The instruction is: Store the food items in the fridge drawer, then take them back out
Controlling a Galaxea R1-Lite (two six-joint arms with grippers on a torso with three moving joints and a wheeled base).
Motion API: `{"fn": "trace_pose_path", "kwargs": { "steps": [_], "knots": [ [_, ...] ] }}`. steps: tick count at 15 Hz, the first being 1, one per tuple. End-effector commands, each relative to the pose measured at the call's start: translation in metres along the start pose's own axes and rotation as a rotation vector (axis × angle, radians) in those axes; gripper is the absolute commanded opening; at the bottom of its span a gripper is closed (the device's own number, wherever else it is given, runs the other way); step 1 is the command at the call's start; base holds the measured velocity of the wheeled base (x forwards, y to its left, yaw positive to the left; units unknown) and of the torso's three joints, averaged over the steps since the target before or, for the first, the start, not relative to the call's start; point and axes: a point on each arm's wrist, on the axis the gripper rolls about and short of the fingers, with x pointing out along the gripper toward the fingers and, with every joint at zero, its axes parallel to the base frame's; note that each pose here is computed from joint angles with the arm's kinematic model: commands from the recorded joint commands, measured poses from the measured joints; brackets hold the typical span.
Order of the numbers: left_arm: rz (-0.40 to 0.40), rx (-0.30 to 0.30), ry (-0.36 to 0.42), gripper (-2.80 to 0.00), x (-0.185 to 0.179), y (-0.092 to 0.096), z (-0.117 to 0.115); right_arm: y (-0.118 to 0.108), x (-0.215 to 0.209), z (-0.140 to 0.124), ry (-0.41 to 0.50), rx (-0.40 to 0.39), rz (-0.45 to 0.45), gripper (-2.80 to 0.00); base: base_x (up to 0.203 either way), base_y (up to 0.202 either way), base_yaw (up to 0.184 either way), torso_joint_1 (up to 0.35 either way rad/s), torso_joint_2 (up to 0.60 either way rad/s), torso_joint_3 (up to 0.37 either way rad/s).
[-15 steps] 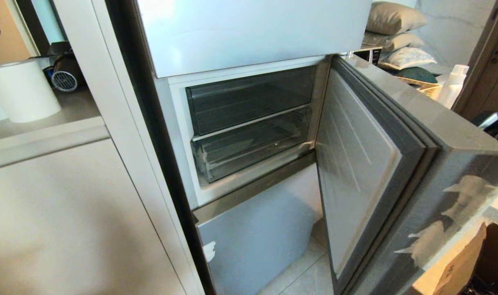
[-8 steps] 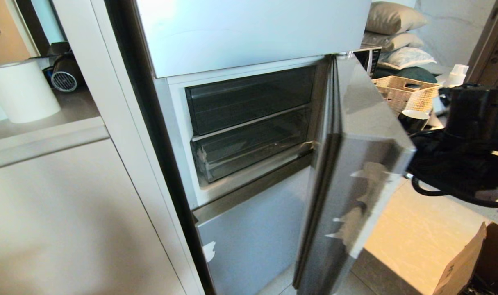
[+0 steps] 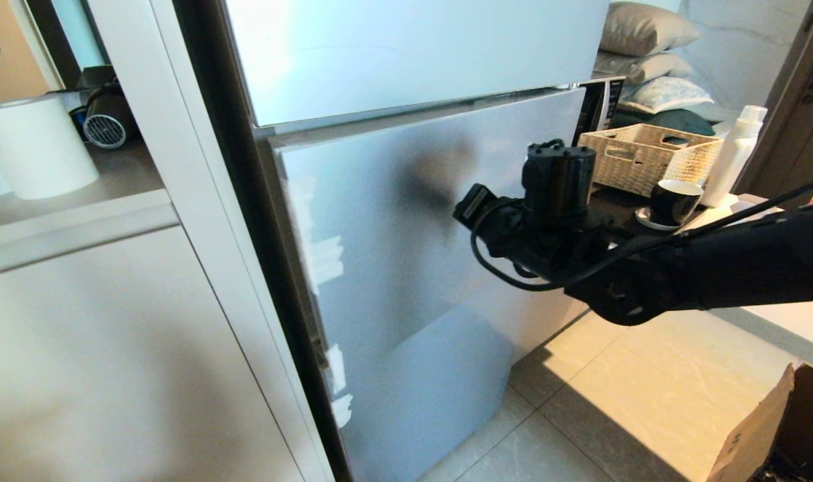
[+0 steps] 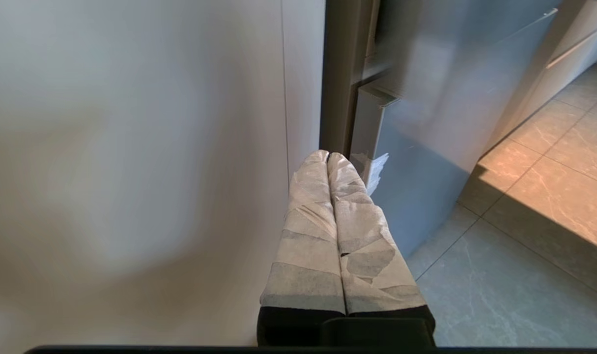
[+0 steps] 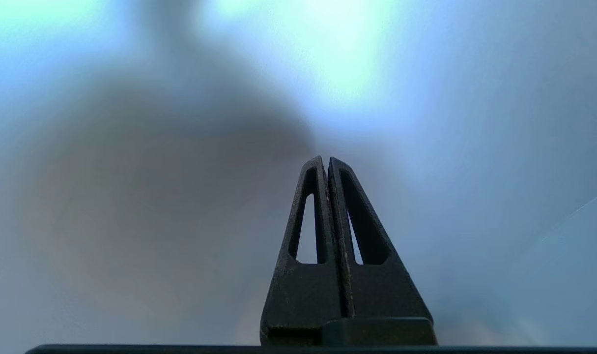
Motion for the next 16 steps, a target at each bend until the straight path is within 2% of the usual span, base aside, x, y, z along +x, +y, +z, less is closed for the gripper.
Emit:
{"fn": "trace_pose_path", "kwargs": {
  "steps": [1, 5, 7, 10, 12, 14, 16],
  "knots": [
    [-0.001, 0.001, 0.0, -2.8, 0.0, 0.0, 0.0, -0.01, 0.014, -0.018, 0.024, 0.0, 0.015, -2.8, 0.0, 0.0, 0.0, 0.0, 0.0, 0.0],
    [-0.001, 0.001, 0.0, -2.8, 0.0, 0.0, 0.0, 0.002, -0.058, 0.011, 0.01, -0.012, 0.062, -2.8, 0.0, 0.0, 0.0, 0.0, 0.0, 0.0],
    [0.0, 0.001, 0.0, -2.8, 0.0, 0.0, 0.0, 0.003, -0.108, 0.022, 0.0, -0.064, 0.077, -2.8, 0.0, 0.0, 0.0, 0.0, 0.0, 0.0],
    [-0.001, 0.001, 0.0, -2.8, 0.0, 0.0, 0.0, 0.004, -0.198, 0.042, -0.095, -0.173, 0.099, -2.8, 0.0, 0.0, 0.0, 0.0, 0.0, 0.0],
    [-0.001, 0.001, 0.0, -2.8, 0.0, 0.0, 0.0, -0.014, -0.257, 0.045, -0.171, -0.251, 0.056, -2.8, 0.0, 0.0, 0.0, 0.0, 0.0, 0.0],
    [0.0, 0.001, 0.0, -2.8, 0.0, 0.0, 0.0, -0.053, -0.308, 0.039, -0.219, -0.372, -0.061, -2.8, 0.0, 0.0, 0.0, 0.0, 0.0, 0.0],
    [0.0, 0.001, 0.0, -2.8, 0.0, 0.0, 0.0, -0.082, -0.357, 0.03, -0.284, -0.478, -0.14, -2.8, 0.0, 0.0, 0.0, 0.0, 0.0, 0.0]
  ]
}}
